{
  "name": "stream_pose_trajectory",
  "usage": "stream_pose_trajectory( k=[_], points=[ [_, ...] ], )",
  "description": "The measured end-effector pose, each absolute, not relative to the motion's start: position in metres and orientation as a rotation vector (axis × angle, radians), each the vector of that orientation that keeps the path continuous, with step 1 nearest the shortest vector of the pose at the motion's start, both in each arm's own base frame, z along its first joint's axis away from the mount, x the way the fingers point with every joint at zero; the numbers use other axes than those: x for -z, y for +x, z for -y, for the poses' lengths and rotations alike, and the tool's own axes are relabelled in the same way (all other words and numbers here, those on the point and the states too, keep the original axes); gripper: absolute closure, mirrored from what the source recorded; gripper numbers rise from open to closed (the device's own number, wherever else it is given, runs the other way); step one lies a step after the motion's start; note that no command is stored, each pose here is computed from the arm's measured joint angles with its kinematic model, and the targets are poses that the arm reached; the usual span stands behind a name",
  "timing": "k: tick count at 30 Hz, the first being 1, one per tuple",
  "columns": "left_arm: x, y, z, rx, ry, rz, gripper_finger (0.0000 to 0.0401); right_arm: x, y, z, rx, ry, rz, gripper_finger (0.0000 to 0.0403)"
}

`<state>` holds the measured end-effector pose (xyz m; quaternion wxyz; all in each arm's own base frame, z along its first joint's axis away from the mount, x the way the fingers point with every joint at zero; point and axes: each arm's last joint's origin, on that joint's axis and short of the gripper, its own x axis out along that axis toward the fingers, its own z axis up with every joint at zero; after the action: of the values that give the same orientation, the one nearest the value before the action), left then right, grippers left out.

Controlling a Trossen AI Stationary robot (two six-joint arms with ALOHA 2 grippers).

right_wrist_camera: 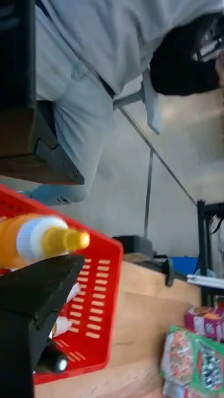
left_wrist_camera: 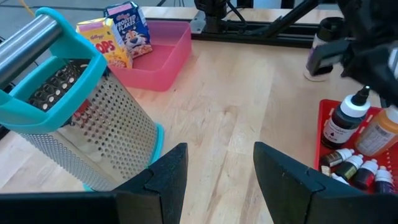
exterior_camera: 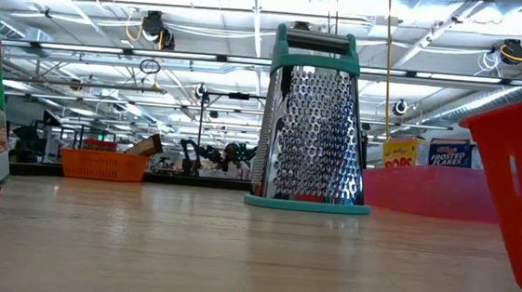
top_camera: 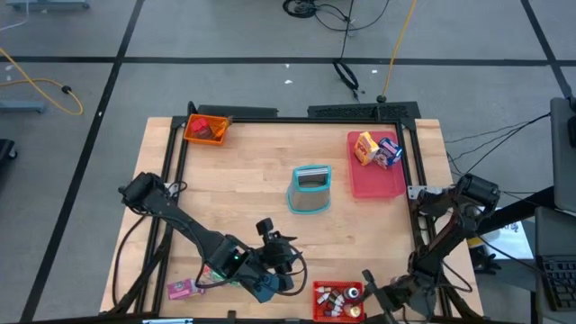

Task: Pick & Place Kitchen Items
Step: Put the big yellow food coloring bottle into the red bin, then put the purple seasoning bottle into the orange bin

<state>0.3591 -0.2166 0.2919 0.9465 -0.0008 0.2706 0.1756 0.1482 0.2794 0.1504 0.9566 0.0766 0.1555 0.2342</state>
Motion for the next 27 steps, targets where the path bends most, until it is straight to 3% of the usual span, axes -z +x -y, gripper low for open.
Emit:
stream_pose_trajectory(
  k=[13,27],
  points=[
    [-0.292,0.359,0.217,-0.351,-0.012,-0.555,0.0217,-0.196,0.117,-0.247,-0.435,0.077,-0.445,0.0225],
    [-0.292,0.359,0.217,-0.352,-0.015,-0.554,0.0217,-0.239,0.087,-0.189,-0.434,0.338,-0.683,0.0228]
  ],
)
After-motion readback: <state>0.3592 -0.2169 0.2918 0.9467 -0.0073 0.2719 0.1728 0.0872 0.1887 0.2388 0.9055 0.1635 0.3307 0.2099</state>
